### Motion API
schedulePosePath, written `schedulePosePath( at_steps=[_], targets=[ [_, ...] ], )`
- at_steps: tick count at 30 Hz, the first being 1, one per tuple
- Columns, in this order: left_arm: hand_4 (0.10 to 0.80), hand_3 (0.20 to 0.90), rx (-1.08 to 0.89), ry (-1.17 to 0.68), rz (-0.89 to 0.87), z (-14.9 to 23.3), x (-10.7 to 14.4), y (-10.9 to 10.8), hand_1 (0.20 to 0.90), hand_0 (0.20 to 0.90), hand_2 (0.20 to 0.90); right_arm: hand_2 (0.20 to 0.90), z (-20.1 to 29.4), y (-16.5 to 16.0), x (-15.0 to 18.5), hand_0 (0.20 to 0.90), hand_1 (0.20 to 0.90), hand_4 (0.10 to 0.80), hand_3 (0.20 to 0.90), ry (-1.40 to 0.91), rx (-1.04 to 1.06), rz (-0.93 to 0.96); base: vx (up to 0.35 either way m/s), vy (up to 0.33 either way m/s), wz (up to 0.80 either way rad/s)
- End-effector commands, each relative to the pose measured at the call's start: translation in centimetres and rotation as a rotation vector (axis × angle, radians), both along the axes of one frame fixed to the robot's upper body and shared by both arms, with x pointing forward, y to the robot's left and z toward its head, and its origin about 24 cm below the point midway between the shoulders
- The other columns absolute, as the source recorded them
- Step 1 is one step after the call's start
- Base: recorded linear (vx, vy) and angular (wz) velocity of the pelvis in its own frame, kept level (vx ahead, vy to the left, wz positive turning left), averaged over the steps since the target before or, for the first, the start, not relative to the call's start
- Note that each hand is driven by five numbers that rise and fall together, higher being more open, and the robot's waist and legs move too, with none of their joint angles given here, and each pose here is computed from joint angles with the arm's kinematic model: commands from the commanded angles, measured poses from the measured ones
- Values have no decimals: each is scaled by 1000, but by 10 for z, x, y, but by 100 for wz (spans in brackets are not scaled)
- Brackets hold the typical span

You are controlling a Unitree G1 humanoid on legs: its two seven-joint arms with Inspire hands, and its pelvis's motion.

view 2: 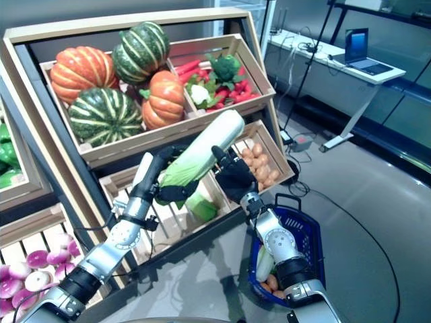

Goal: Put vegetables into the basket

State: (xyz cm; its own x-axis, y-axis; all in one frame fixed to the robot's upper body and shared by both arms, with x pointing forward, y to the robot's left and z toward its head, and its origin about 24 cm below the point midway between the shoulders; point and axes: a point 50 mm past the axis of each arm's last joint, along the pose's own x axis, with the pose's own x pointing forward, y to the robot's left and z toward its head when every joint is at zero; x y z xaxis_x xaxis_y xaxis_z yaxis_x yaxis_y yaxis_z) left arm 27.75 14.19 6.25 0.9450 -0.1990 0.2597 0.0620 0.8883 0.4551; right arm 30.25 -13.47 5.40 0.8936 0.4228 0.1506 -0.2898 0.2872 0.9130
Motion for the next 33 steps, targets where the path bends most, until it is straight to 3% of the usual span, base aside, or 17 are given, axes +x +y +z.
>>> schedulePosePath(
  at_steps=[1,17,25,33],
  targets=[
    [400,300,-77,-305,-183,71,15,-32,300,300,300,900,81,47,9,900,900,800,900,-399,202,223,0,0,0],
    [400,300,276,-388,-426,61,2,-66,300,300,300,900,108,40,25,900,900,800,900,-496,84,153,-2,-1,0],
    [400,300,330,-332,-450,47,-2,-66,300,300,300,900,125,21,38,900,900,800,900,-619,-282,-62,0,0,0],
    [400,300,331,-309,-447,36,-6,-66,300,300,300,900,132,15,41,900,900,800,900,-636,-312,-140,4,0,-1]
  ],
)
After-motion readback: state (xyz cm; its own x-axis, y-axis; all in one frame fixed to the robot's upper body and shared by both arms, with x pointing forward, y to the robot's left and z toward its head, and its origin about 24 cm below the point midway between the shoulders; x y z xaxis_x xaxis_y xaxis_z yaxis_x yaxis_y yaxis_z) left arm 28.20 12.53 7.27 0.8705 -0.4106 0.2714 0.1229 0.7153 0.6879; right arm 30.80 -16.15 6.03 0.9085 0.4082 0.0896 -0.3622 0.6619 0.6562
